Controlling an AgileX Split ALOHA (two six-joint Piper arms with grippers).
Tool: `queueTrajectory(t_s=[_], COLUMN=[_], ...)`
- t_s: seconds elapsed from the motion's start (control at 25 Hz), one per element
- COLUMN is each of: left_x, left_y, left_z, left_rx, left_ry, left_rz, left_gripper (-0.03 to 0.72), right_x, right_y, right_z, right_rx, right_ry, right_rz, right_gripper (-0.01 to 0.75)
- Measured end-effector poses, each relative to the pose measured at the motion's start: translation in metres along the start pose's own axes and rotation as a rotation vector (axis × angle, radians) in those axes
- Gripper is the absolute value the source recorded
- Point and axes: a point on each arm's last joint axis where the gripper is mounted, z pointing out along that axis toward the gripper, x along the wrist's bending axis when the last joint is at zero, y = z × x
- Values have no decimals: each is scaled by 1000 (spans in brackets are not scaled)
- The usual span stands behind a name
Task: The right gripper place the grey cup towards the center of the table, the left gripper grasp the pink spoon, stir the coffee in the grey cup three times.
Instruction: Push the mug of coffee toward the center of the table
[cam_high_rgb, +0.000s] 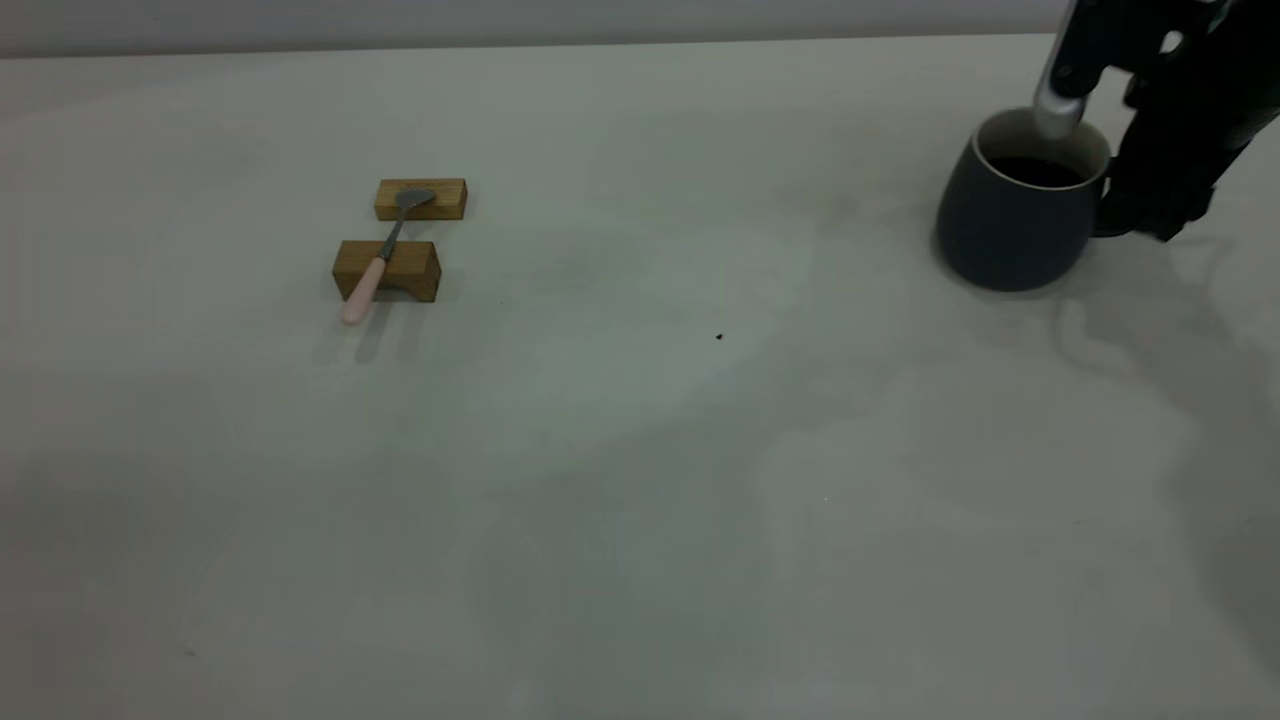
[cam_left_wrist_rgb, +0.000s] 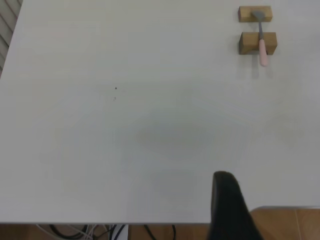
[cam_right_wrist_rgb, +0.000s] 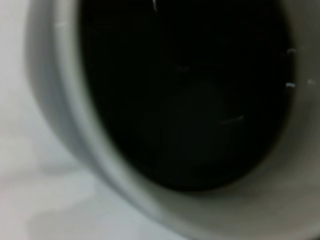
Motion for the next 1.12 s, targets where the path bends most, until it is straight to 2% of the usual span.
queueTrajectory(t_s=[0.64,1.12], left_x=[0,0], left_y=[0,0], left_z=[0,0], left_rx=[0,0], left_ry=[0,0], left_rz=[1,1], left_gripper=[505,505], right_x=[51,81], right_y=[68,123], right_z=[12,2], right_rx=[-98,-237], right_ry=[40,-21], right_rz=[-164,-251], right_gripper=[574,574])
